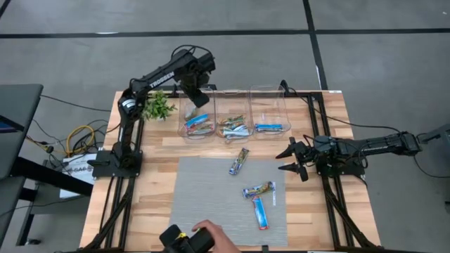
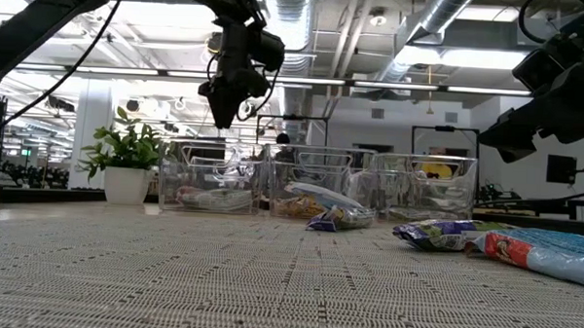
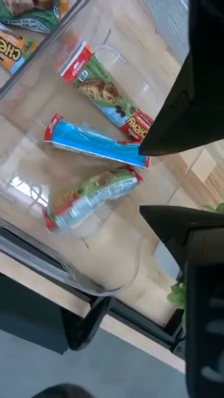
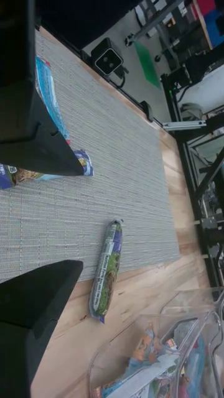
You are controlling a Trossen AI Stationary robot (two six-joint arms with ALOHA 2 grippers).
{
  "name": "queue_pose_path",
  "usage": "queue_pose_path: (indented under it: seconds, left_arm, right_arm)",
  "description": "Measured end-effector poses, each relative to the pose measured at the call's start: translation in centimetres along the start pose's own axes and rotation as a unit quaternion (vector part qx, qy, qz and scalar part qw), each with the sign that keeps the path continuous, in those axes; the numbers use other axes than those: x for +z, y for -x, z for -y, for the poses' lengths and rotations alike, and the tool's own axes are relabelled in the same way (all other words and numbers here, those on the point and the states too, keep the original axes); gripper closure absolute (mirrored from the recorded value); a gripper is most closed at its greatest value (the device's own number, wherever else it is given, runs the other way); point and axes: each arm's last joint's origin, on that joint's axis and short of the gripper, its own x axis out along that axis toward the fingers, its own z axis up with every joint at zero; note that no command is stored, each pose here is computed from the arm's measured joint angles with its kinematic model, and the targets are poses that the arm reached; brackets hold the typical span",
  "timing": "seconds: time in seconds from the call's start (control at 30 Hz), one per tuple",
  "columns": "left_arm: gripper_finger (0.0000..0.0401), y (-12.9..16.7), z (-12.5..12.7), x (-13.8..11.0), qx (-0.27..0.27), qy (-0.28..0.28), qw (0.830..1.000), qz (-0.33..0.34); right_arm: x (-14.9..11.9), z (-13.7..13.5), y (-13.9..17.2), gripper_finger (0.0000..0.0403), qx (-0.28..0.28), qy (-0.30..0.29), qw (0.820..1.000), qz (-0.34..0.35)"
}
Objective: Pick and place Granola Bars by type
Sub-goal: Put the red granola bar into the left transparent bin
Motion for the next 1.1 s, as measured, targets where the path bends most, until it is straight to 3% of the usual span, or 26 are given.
queue_pose_path:
  seconds: [0.27,0.5,0.73,0.93,1.1]
  left_arm:
    - [0.0253,0.6,0.7,-0.3,0.000,0.000,1.000,0.008]
    - [0.0252,0.8,4.0,-0.5,-0.018,-0.033,0.999,0.011]
    - [0.0252,-2.0,7.2,-2.4,-0.012,-0.056,0.998,-0.034]
    - [0.0252,-3.2,8.6,-6.4,-0.071,-0.009,0.996,0.061]
    - [0.0252,-3.5,9.8,-10.6,-0.155,0.052,0.971,0.174]
  right_arm:
    - [0.0,0.0,0.0,0.0177,0.000,0.000,1.000,0.000]
    - [0.0,0.0,0.0,0.0177,0.000,0.000,1.000,0.000]
    - [0.0,0.0,0.0,0.0177,0.000,0.000,1.000,0.000]
    - [0.0,0.0,0.0,0.0177,0.000,0.000,1.000,0.000]
    - [0.0,0.0,0.0,0.0177,0.000,0.000,1.000,0.000]
